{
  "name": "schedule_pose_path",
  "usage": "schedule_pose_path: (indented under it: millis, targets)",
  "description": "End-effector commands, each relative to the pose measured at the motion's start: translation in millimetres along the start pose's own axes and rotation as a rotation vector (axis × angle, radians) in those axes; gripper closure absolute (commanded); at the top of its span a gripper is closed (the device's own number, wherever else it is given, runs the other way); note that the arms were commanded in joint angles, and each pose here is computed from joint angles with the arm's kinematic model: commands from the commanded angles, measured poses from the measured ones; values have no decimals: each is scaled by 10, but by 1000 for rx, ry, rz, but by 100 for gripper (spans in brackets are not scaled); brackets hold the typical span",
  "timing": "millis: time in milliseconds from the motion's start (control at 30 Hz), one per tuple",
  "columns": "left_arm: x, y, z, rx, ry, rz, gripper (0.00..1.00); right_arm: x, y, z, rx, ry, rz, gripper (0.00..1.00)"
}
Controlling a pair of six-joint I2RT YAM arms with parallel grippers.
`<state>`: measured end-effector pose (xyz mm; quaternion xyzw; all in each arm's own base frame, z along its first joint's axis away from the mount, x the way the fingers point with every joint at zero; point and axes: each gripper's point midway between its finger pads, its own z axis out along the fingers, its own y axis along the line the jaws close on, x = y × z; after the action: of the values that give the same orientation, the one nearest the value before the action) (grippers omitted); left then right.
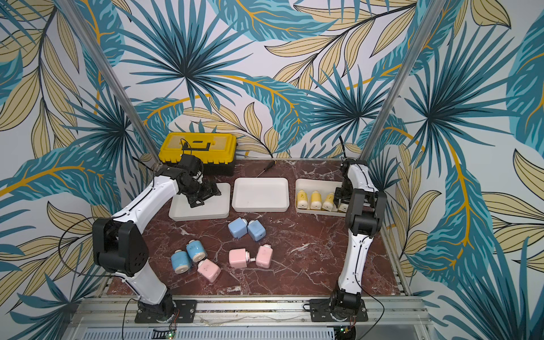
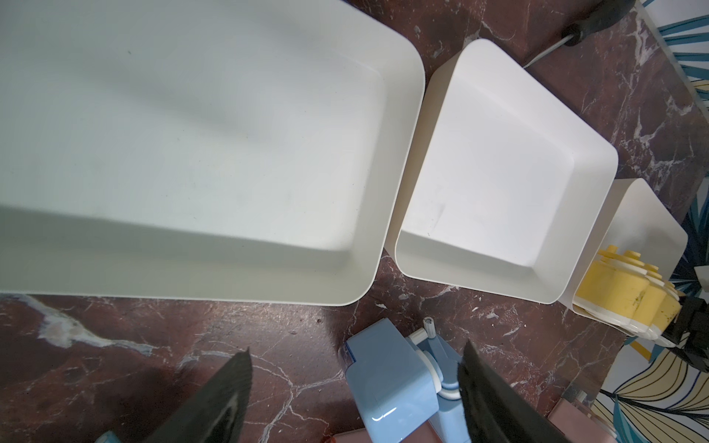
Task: Place the pencil sharpeners by color into the storage box
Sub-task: Place the pencil sharpener in the storage box.
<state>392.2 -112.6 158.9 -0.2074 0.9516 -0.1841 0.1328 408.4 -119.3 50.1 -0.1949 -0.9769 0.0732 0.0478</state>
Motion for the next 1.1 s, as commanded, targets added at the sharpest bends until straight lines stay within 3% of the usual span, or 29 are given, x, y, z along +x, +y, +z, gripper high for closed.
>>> schedule_pose_path:
  millis: [0, 400, 733, 900, 1067]
  targets:
    - [-85, -73, -107, 29, -28, 9, 14, 37, -18, 11, 1, 17, 2, 36]
    - [-69, -81, -169, 37, -39, 8, 14, 121, -99, -195, 10, -11, 36, 33]
    - [-37, -51, -203, 34, -46, 5, 14, 322, -156, -753, -35, -114, 112, 33]
    - [-43, -61, -227, 37, -52, 5, 14, 510, 63, -1084, -118, -152, 107, 31]
    - [-33, -54, -214, 41, -51, 2, 14, 637, 446, -1133, -175, -123, 88, 28]
